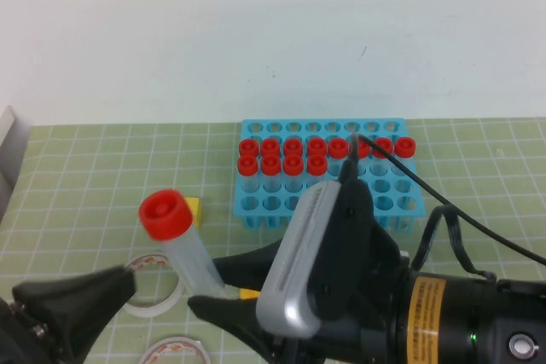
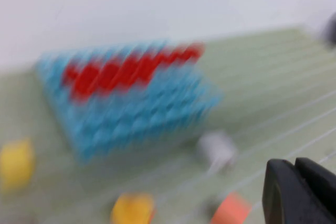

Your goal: Place the test tubes

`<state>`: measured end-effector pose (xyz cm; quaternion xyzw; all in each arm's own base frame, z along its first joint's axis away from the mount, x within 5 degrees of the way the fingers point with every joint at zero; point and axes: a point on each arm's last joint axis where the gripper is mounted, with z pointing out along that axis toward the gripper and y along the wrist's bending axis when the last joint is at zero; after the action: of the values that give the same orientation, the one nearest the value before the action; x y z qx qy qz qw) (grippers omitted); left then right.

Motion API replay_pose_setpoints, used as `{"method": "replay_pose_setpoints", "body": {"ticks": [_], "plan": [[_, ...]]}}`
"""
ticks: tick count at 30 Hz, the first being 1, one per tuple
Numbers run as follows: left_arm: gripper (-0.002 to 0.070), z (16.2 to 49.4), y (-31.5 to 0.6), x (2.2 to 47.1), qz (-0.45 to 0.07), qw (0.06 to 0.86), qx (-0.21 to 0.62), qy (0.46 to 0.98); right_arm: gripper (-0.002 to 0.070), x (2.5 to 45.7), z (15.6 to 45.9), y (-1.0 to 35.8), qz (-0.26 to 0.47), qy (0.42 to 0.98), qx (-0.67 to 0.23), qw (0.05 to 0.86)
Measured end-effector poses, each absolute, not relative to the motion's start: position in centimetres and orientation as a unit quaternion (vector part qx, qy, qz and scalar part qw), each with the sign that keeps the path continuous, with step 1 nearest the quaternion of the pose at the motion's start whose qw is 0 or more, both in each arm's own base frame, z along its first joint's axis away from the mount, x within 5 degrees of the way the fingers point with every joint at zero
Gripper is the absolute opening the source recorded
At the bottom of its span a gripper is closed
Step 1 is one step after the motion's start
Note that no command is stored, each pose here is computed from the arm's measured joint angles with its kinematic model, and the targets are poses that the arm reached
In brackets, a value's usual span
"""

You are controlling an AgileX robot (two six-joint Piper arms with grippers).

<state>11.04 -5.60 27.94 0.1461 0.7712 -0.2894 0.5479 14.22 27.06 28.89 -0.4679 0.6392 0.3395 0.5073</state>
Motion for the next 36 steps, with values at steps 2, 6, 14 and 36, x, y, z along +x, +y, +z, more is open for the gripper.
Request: {"method": "replay_pose_setpoints", "body": {"ticks": [2,6,14,36], "plan": [[0.0006,28.7,-6.0,10.9,-0.306,0.57,0.17,0.744,0.0229,14.4,28.9,27.0,0.343,0.651,-0.453,0.504],[0.0095,29.7,-6.4,10.6,-0.321,0.604,0.206,0.7,0.0229,14.8,28.8,26.8,0.347,0.669,-0.426,0.5],[0.0416,30.1,-6.8,10.3,-0.323,0.62,0.24,0.673,0.0229,15.5,28.8,26.4,0.334,0.673,-0.423,0.507],[0.0451,30.1,-6.4,10.6,-0.343,0.607,0.183,0.693,0.0229,15.7,24.7,30.0,0.404,0.601,-0.476,0.499]]}}
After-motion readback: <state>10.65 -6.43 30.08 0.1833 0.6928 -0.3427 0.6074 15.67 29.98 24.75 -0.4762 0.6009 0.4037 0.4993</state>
